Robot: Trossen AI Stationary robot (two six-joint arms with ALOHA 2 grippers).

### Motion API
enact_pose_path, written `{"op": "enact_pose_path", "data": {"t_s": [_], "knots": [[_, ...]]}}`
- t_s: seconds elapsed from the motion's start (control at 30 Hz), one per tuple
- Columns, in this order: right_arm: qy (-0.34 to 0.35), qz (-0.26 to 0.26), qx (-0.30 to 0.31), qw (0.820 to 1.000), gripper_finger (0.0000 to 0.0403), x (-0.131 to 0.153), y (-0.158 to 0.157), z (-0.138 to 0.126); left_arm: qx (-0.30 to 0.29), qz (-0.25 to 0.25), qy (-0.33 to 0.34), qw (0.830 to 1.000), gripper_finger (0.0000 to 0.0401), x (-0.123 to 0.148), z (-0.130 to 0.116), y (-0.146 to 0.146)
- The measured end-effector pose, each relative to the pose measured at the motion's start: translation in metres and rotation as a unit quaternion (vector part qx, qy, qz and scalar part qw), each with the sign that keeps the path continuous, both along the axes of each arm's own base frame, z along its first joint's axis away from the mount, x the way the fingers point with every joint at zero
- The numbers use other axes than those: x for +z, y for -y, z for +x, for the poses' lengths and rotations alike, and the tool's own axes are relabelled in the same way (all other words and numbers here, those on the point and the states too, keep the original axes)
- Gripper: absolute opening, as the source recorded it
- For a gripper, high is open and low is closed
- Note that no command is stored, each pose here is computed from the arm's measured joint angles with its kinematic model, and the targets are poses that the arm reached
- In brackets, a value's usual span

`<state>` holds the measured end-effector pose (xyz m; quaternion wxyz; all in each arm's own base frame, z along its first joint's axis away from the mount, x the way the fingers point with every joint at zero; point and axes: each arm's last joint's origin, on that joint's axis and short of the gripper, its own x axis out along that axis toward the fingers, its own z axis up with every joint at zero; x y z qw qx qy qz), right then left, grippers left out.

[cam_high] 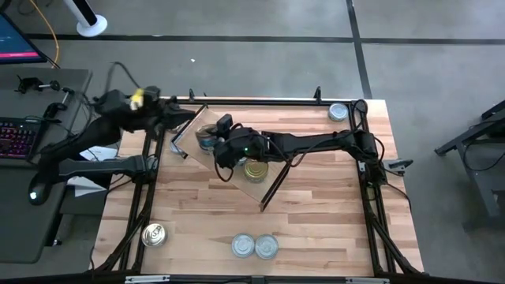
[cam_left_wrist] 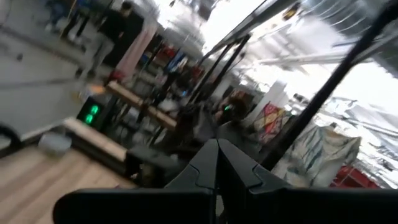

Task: Stack canned seafood by type on shelf
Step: Stack the blue-pink tuna can on top of the blue-pink tuna can on the shelf

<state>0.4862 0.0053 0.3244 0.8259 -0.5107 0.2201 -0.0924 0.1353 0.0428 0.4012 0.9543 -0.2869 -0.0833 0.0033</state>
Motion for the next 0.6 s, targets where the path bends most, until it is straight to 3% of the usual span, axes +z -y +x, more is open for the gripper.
{"op": "enact_pose_path", "data": {"t_s": [0.23,0.4,0.6], "knots": [[0.014,0.038,-0.016,0.999,0.0233,-0.005,0.007,0.003,-0.002,-0.003,-0.032,0.999,0.0,-0.009,0.018,-0.006],[0.003,0.047,-0.026,0.999,0.0251,-0.008,0.013,0.002,0.001,-0.005,-0.068,0.998,0.0,-0.016,0.019,-0.007],[0.013,0.1,-0.068,0.993,0.0264,-0.011,0.015,0.0,0.034,-0.005,-0.113,0.993,0.0,-0.025,0.019,-0.009]]}}
